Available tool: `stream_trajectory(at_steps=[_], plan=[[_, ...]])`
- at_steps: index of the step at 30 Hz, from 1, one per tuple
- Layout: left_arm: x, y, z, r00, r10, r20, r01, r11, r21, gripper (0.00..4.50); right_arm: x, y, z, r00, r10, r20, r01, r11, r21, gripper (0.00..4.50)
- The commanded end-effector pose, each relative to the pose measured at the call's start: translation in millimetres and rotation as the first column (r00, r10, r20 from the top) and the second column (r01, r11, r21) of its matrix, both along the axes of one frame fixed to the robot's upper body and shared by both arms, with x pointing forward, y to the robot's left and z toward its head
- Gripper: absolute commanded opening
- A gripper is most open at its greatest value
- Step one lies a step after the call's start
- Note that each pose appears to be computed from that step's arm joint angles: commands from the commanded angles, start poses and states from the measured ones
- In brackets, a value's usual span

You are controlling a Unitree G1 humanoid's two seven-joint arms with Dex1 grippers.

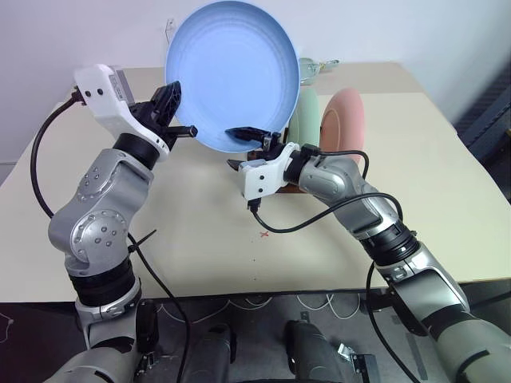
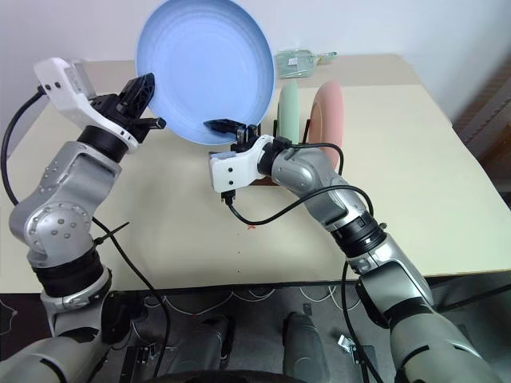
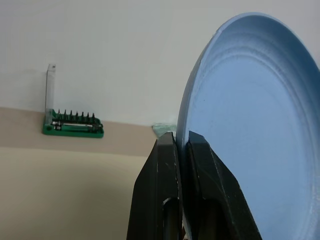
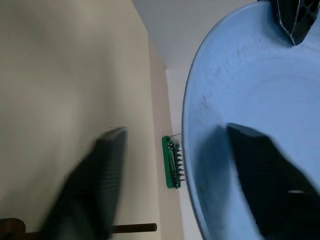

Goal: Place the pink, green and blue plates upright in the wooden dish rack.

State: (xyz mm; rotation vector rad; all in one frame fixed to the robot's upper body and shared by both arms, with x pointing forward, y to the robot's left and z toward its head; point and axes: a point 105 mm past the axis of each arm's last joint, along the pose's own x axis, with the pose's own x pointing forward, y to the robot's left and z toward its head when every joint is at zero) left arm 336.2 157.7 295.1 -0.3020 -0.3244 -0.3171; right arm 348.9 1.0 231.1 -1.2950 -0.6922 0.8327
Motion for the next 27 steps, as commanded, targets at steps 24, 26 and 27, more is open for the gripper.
stream_trajectory(at_steps=[24, 26, 27], plan=[[-14, 148, -15, 0.897, 0.432, 0.088, -0.437, 0.898, 0.053, 3.53, -24, 20, 56, 0.985, 0.169, -0.038, -0.147, 0.934, 0.326, 0.0], [-14, 139, -34, 0.924, 0.376, 0.07, -0.383, 0.909, 0.162, 3.53, -28, 20, 64, 0.971, 0.213, -0.107, -0.15, 0.896, 0.419, 0.0], [-14, 127, -48, 0.945, 0.325, 0.048, -0.326, 0.913, 0.243, 3.53, -31, 20, 70, 0.952, 0.26, -0.163, -0.15, 0.858, 0.492, 0.0]])
